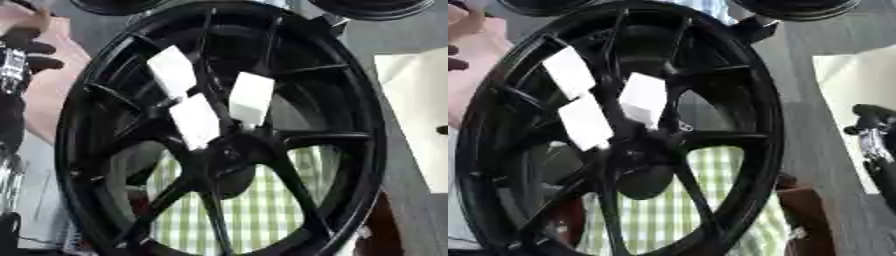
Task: Pull the pin out of the wheel hub.
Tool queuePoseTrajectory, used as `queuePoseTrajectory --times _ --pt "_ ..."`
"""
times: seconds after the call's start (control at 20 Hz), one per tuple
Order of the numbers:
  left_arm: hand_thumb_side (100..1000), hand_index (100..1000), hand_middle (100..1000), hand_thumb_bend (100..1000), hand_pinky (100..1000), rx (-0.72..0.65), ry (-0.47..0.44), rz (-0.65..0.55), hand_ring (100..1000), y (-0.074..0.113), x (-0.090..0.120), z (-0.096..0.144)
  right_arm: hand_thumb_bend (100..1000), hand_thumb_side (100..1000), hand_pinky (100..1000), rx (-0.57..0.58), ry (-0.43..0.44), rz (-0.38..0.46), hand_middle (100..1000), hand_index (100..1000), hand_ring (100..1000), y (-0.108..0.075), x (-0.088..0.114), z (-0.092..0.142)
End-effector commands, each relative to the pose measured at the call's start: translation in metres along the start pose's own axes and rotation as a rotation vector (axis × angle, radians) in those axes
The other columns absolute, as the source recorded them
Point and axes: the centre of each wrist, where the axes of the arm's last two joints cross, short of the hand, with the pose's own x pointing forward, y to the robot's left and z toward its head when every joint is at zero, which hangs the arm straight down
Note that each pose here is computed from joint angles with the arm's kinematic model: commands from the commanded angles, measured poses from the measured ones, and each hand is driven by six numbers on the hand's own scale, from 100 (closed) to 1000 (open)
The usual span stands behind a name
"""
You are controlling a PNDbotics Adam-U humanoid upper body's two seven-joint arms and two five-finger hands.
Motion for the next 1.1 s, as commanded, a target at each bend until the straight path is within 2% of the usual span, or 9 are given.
queuePoseTrajectory --times 0.05,0.15,0.8,0.95,1.1 --pt "731 786 598 132 850 0.016 -0.023 -0.006 606 0.006 0.007 -0.004 100 796 895 -0.006 -0.018 0.009 797 768 675 -0.004 0.004 -0.002" --pt "717 783 595 100 848 0.028 -0.018 0.009 603 0.007 0.008 -0.004 100 790 894 -0.009 -0.021 0.010 795 768 673 -0.005 0.004 -0.002" --pt "690 771 582 100 843 0.062 -0.026 0.050 591 0.009 0.014 -0.003 100 783 888 -0.023 -0.029 0.003 785 762 658 -0.004 0.006 -0.005" --pt "641 774 588 100 844 0.062 -0.060 0.031 596 0.012 0.019 -0.004 100 785 887 -0.025 -0.030 0.001 786 762 658 -0.004 0.006 -0.005" --pt "578 782 602 100 842 0.020 -0.138 -0.046 609 0.017 0.032 -0.011 100 787 887 -0.024 -0.027 0.008 785 762 657 -0.005 0.005 -0.004"
